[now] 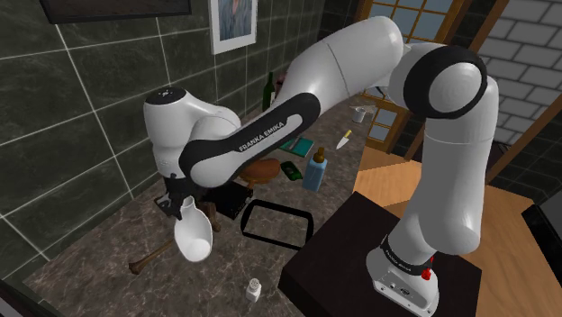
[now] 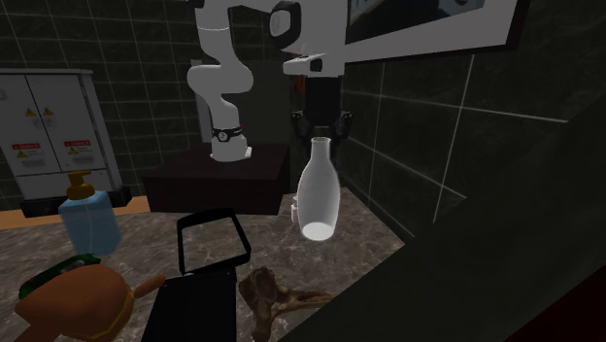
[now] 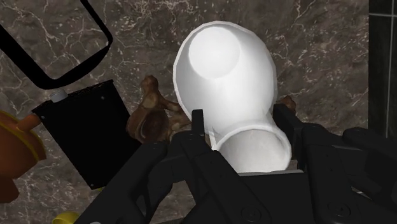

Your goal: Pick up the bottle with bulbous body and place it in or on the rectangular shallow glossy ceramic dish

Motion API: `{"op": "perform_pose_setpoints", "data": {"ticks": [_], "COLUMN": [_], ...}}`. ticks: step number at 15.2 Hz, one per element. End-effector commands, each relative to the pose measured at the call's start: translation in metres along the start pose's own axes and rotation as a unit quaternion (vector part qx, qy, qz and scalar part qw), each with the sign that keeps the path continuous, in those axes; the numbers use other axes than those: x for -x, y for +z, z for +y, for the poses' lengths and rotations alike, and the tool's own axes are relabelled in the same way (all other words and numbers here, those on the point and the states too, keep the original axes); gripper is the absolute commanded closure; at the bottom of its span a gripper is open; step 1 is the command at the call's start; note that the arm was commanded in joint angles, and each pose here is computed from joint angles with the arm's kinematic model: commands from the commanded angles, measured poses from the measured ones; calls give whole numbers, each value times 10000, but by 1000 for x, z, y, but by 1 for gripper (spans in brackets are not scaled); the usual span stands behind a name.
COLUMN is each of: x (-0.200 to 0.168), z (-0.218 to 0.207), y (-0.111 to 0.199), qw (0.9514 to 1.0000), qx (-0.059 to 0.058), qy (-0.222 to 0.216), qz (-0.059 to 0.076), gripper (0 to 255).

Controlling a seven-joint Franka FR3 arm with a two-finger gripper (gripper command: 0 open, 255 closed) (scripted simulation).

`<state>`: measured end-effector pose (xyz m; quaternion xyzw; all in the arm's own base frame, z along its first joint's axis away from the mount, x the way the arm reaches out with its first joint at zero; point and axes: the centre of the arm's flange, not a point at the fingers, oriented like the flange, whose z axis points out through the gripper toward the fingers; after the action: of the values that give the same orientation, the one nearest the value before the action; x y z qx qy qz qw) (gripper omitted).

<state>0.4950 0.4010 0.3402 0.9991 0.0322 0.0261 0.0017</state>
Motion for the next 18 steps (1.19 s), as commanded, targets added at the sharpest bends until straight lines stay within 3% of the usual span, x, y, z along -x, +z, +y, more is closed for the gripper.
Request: {"op": "perform_pose_setpoints", "data": {"ticks": [1,18], "x": [-1,57], "z": [0,194], "y": [-12,-77], "qw": [10000,10000], "qx": [0,0], "qy": [0,0], "qz": [1,1], "gripper": [255,255]}}
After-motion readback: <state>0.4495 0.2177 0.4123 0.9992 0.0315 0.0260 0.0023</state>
